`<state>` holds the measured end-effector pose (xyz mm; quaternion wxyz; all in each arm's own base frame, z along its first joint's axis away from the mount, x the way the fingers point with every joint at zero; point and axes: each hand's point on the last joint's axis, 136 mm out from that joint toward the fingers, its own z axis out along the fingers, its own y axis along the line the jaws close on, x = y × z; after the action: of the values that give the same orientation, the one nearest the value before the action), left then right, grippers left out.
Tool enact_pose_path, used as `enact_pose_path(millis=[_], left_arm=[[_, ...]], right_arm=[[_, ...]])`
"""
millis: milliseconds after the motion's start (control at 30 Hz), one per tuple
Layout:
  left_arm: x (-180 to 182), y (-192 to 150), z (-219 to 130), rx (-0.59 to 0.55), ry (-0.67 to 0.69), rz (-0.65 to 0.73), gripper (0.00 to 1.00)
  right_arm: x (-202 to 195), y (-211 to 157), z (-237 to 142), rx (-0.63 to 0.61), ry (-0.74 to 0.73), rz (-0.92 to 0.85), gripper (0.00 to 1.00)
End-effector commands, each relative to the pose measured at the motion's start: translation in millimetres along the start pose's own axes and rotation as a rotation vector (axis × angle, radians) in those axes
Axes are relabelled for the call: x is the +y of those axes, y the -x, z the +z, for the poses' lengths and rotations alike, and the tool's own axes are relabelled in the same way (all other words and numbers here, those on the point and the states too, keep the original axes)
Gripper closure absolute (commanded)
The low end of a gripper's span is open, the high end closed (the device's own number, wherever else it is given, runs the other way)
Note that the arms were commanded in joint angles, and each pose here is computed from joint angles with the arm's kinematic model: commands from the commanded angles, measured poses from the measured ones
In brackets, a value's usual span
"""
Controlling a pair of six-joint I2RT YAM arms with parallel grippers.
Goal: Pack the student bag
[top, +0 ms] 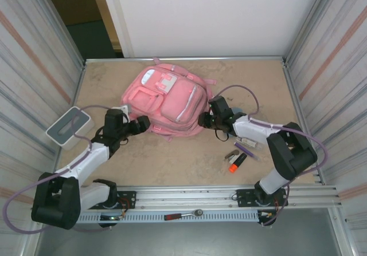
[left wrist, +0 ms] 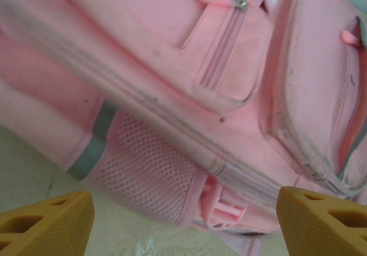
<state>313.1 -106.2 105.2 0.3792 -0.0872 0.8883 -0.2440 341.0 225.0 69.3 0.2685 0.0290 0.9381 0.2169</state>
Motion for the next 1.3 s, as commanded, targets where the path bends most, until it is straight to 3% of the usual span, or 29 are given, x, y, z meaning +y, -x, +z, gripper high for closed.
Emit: enact_pose_path(millis=[0,167,433,533,700,833,933,1267], left_arm=[[-4,4,4,-0.010,-0.063,-0.121,0.16],[10,-8,27,0.020,-0.070,-0.199,0.17],[16,-5,64,0.081,-0.087,-0.240,0.29],[18,-6,76,0.097,-0.097,-0.252,0.36],[16,-15,89,0.125,-0.147,-0.280,0.62],[8,-17,80,0.125,-0.197,-0.293,0.78],[-4,-10,66,0.116,-0.226,-0.279,0.83],[-36,15,22,0.059,-0.258,-0.216,0.97]], right_arm=[[-7,20,11,-0.009,-0.031,-0.060,0.68],[-10,29,31,0.022,-0.053,-0.112,0.70],[-11,28,35,0.035,-0.062,-0.130,0.70],[-10,27,30,0.027,-0.059,-0.143,0.67],[2,33,1,-0.034,-0.049,-0.231,0.58],[23,27,-32,-0.122,-0.050,-0.371,0.54],[52,3,-43,-0.151,0.016,-0.518,0.52],[138,-71,-32,-0.371,0.188,-0.938,0.49]])
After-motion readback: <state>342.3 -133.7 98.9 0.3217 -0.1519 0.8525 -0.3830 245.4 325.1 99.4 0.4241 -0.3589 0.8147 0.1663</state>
